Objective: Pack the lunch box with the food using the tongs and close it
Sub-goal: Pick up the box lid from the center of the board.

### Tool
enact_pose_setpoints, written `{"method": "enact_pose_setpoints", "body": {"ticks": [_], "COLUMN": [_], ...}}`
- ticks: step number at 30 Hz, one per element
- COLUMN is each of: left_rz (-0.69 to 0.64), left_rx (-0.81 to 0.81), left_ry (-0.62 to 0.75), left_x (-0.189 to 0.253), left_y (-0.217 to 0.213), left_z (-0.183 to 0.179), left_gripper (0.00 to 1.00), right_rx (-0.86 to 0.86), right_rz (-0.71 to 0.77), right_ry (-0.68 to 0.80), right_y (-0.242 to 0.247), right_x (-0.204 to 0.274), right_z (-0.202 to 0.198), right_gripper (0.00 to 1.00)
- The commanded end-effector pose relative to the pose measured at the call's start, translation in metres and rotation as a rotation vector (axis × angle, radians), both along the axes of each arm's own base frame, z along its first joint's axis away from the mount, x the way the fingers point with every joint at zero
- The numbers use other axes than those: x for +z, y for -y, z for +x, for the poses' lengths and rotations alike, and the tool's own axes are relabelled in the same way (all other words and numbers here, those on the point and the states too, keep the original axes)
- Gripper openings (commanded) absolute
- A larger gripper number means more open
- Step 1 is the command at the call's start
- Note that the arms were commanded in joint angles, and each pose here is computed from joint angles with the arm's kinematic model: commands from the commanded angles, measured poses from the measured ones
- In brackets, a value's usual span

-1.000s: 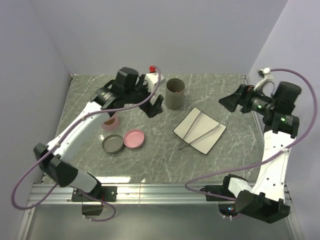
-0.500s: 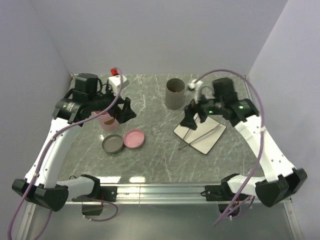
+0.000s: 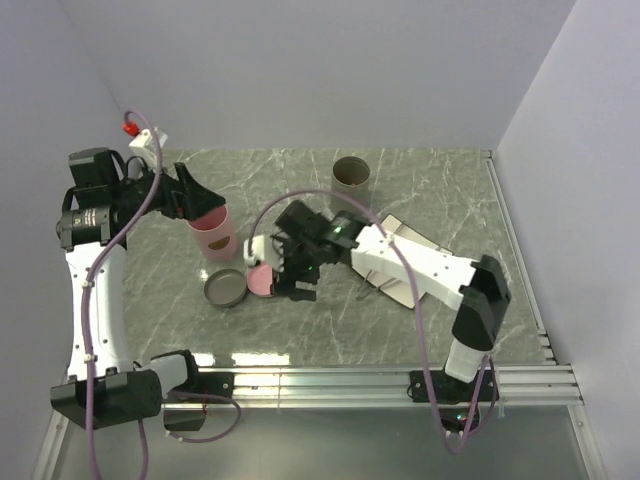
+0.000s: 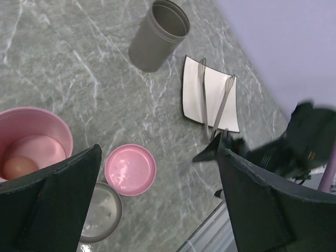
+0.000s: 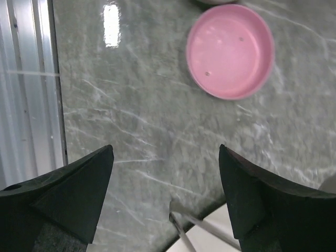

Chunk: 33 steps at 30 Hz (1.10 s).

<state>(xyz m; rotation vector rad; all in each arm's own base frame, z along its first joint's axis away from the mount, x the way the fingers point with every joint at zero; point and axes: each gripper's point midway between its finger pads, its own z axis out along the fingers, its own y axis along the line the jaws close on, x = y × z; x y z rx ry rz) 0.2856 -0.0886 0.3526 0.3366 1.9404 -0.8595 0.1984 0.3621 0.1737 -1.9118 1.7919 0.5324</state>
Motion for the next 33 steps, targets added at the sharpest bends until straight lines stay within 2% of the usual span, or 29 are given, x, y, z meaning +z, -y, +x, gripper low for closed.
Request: {"method": "enact_pose_setpoints", "body": {"ticks": [1, 4, 13, 20, 29, 33], "left_rz": [-0.123, -0.116, -0.151, -0.147, -0.174, -0.174], "left_rx": [-0.012, 0.013, 0.013, -0.009, -0.036, -0.030], "left_ry": [-0.017, -0.018, -0.035, -0.048, -0.059, -0.063], "left_x": [0.011, 0.010, 0.005, -0.001, -0.003, -0.006], "left_y": [-0.004, -0.009, -0.009, -0.008, -0.003, -0.004], "left_z": [0.002, 0.005, 0.006, 0.000, -0.005, -0.004], "left_gripper": [0.99, 0.99, 0.99, 0.99, 0.99, 0.99], "right_rx": [0.099, 0.159, 0.248, 0.308, 0.306, 0.290], "right_rz": [-0.003, -0.031, -0.033, -0.072, -0.085, -0.097], "right_ry": [0.130, 0.189, 0.204, 0.155, 0.122, 0.121], "right_y": [-0.021, -0.031, -0.055, -0.061, -0.072, -0.071], "right_x": [0.001, -0.017, -0.059, -0.094, -0.122, -0.132], "right_z": [0.007, 0.010, 0.016, 0.013, 0.016, 0.019], "right_gripper": [0.87, 0.86, 0.79, 0.78, 0.78, 0.74]}}
